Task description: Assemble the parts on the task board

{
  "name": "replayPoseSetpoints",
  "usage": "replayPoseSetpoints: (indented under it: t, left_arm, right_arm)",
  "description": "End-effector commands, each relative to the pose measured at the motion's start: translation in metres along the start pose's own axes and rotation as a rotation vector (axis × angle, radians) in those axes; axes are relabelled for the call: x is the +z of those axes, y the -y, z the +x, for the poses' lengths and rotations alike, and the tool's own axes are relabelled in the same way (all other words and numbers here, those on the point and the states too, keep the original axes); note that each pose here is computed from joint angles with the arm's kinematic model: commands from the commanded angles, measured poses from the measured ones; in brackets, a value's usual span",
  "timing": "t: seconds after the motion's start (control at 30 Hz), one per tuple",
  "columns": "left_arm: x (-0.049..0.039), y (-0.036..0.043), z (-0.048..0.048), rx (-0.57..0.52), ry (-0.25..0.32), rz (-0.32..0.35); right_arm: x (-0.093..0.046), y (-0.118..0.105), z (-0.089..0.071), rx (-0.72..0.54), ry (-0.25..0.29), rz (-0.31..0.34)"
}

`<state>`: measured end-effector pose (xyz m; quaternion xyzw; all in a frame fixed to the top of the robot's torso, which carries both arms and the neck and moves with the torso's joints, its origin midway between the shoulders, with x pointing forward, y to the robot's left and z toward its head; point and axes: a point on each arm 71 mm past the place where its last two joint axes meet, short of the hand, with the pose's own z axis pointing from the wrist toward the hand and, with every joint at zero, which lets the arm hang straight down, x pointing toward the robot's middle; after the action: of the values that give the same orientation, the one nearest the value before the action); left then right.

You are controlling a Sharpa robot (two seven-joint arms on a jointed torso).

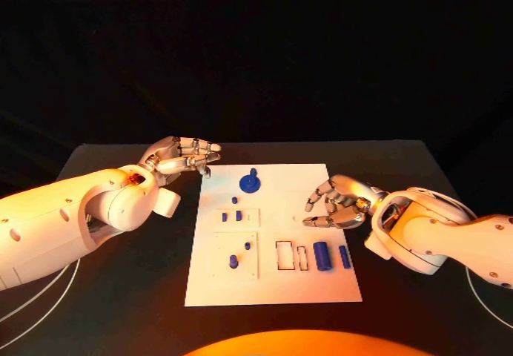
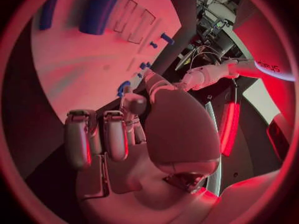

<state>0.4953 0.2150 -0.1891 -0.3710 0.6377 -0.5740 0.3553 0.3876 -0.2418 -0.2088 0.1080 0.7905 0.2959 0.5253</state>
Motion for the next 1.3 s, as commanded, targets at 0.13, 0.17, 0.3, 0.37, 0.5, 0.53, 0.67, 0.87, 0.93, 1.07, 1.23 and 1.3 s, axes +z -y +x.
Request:
replayPoseSetpoints:
  t: [0.13, 0.17, 0.3, 0.37, 0.5, 0.53, 0.67, 0.87, 0.93, 1.07, 1.23, 1.3]
  left_arm:
    - [-0.001, -0.0017, 0.0032, -0.008, -0.014, 0.004]
    - [-0.001, -0.0022, 0.0036, -0.009, -0.015, 0.003]
    - [-0.001, -0.0034, 0.0053, -0.011, -0.019, 0.001]
    - [-0.0009, -0.0036, 0.0062, -0.012, -0.021, 0.001]
    - [-0.001, -0.004, 0.0073, -0.014, -0.024, 0.001]
    - [-0.001, -0.004, 0.0074, -0.014, -0.024, 0.001]
    - [-0.0015, -0.0042, 0.007, -0.014, -0.023, 0.0]
    - [-0.0021, -0.0048, 0.0048, -0.012, -0.019, -0.003]
    - [-0.0022, -0.0049, 0.004, -0.012, -0.017, -0.004]
    - [-0.0025, -0.0052, 0.0028, -0.011, -0.014, -0.005]
    - [-0.0029, -0.0052, 0.0025, -0.011, -0.014, -0.006]
    - [-0.0031, -0.0052, 0.0024, -0.011, -0.014, -0.007]
  right_arm:
    - [-0.019, 0.027, 0.003, -0.017, -0.109, 0.199]
    - [-0.022, 0.03, 0.003, -0.029, -0.111, 0.217]
    - [-0.029, 0.038, 0.008, -0.06, -0.12, 0.268]
    - [-0.031, 0.04, 0.011, -0.068, -0.122, 0.285]
    - [-0.033, 0.042, 0.017, -0.074, -0.121, 0.301]
    - [-0.033, 0.041, 0.019, -0.075, -0.12, 0.301]
    - [-0.03, 0.038, 0.026, -0.077, -0.124, 0.293]
    - [-0.027, 0.034, 0.037, -0.078, -0.146, 0.287]
    - [-0.026, 0.034, 0.04, -0.08, -0.156, 0.289]
    - [-0.024, 0.033, 0.046, -0.088, -0.178, 0.289]
    - [-0.02, 0.033, 0.052, -0.119, -0.194, 0.282]
    - [-0.018, 0.033, 0.054, -0.132, -0.2, 0.279]
